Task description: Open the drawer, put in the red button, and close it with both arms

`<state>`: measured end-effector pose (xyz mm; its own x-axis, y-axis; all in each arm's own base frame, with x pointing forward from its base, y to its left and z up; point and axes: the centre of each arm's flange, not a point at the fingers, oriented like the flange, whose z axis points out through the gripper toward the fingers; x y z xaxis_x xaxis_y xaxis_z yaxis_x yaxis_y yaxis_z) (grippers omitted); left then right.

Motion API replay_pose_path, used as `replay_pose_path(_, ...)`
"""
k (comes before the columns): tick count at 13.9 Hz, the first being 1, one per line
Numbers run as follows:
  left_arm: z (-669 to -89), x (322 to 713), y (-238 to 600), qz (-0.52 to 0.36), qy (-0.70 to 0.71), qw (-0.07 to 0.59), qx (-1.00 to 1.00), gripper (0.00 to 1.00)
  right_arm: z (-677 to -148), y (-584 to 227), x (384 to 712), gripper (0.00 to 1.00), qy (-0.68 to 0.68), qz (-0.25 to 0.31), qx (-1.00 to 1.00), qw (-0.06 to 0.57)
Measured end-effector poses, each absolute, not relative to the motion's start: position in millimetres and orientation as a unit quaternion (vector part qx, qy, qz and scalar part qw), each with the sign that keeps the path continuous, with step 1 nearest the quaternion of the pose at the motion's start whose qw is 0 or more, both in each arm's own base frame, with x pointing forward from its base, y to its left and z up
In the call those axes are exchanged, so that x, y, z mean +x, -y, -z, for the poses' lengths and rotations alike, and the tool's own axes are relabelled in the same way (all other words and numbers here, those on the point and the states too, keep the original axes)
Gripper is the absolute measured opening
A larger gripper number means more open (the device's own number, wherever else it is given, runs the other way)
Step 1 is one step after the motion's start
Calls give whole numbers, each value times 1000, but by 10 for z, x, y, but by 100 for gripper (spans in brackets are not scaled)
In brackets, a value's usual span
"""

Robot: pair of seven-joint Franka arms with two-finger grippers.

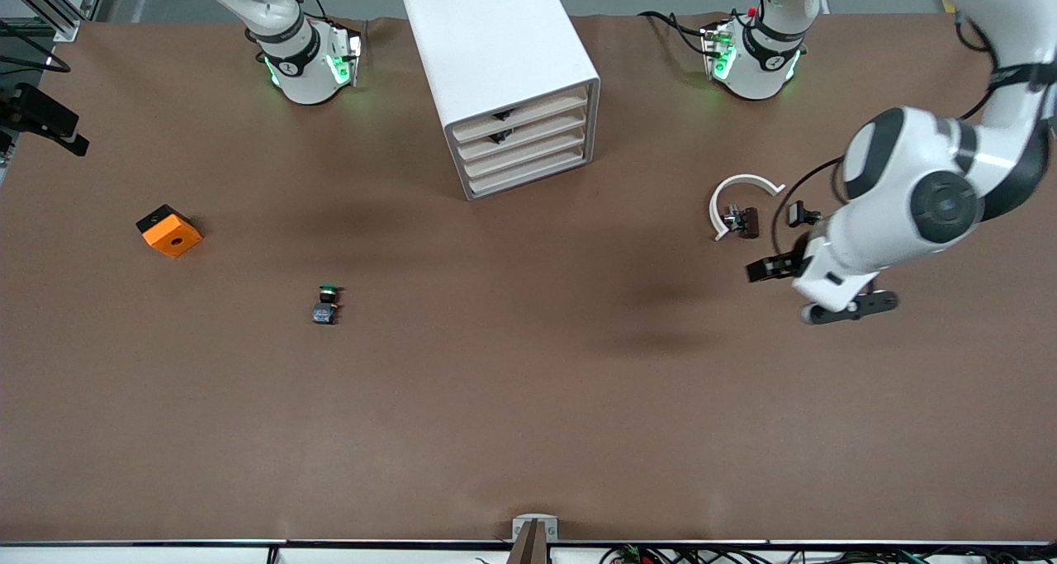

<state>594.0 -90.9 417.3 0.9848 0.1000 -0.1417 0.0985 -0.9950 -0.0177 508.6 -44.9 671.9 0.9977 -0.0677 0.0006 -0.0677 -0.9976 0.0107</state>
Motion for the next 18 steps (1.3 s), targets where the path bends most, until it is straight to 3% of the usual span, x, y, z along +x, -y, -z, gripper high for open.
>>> replay_pose_path(8,-5334,5402,498,-31,-26,25,-999,100,-6708,471,5092,100,36,-2,999,5)
replay_pose_path(18,-6018,5038,501,15,-28,22,-999,100,-6703,478,5091,100,36,-1,999,5)
